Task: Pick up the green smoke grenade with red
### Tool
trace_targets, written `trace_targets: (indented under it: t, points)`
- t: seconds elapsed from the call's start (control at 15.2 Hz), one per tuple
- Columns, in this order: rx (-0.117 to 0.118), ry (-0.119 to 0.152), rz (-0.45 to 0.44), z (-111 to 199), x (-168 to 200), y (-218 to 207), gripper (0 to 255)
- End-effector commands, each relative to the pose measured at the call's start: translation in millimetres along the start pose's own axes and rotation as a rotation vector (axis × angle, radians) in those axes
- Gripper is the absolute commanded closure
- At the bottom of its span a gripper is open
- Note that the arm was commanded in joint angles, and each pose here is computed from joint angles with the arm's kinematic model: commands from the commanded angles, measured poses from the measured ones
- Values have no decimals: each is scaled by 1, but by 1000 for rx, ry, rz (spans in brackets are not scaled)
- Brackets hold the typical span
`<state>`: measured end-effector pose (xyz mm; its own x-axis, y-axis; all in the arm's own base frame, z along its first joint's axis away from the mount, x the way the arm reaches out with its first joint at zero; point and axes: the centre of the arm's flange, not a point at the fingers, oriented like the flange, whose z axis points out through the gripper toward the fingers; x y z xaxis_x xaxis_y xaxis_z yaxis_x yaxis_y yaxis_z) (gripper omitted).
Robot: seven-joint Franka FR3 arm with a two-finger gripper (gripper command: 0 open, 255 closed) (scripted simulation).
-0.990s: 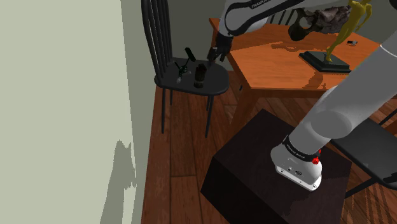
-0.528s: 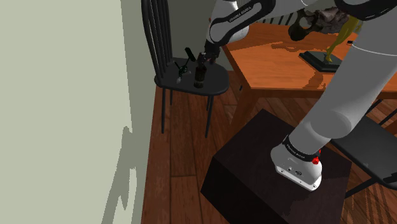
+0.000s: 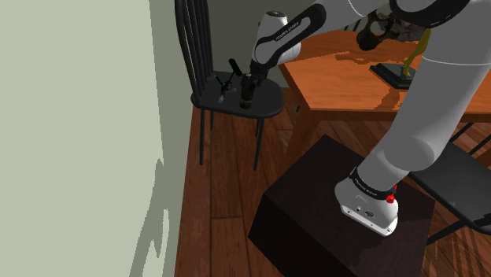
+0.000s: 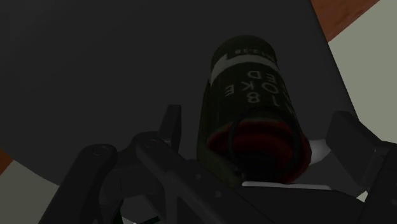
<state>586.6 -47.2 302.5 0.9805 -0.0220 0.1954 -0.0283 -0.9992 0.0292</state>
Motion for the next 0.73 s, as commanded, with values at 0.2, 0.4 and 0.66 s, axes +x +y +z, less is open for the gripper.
trace_targets:
  t: [0.2, 0.4, 0.66]
  points:
    - [0, 0, 0, 4, -1, 0, 255]
    - [0, 0, 0, 4, -1, 0, 255]
    - [0, 0, 0, 4, -1, 0, 255]
